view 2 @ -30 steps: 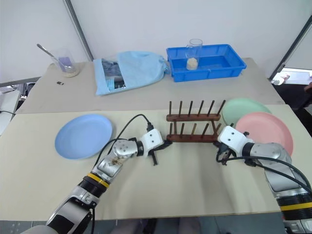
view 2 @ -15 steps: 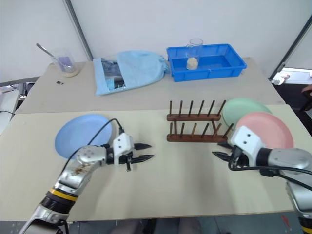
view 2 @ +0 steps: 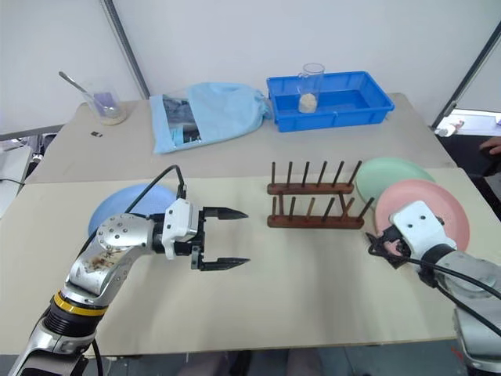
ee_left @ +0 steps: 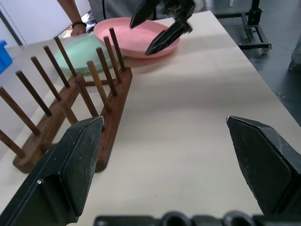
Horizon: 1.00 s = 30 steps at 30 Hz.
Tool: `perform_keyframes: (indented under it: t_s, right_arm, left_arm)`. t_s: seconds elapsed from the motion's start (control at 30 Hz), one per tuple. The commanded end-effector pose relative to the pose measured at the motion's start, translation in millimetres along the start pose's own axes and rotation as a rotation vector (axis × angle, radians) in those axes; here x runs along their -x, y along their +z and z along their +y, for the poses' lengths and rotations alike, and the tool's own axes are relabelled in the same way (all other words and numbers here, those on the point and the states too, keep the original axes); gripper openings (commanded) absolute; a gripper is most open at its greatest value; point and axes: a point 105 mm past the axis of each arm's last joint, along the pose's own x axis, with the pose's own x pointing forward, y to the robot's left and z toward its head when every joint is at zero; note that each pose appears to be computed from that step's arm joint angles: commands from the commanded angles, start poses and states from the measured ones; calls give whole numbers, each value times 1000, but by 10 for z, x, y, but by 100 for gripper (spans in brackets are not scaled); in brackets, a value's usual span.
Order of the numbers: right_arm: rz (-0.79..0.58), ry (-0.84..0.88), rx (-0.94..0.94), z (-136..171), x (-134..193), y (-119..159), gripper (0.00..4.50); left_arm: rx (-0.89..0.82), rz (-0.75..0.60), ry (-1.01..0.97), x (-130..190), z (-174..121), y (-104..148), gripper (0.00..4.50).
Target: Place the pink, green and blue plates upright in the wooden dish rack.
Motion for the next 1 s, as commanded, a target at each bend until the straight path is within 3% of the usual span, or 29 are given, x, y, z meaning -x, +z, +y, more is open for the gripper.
perform_keyframes:
  t_s: [0.03, 0.17, 0.2, 0.6, 0.87, 1.0]
  right_arm:
    - [41, -59, 12, -9, -34, -79, 436]
    - [73, -99, -28, -30, -85, -128, 436]
    - [82, -113, -45, -48, -88, -138, 411]
    - [113, -128, -127, -30, 11, -90, 8]
    - [69, -196, -109, -167, 368, 201, 2]
    - [-58, -196, -33, -300, 573, 626, 2]
  left_arm:
    - [-49, -22, -14, -59, 17, 35, 450]
    - [-69, -47, -13, -105, 54, 59, 450]
    - [-68, -58, -18, -110, 55, 75, 450]
    - [-20, -118, -106, -109, -28, 193, 450]
    - [3, -110, -95, -35, 0, 190, 450]
    - [13, -114, -59, -6, 102, 219, 450]
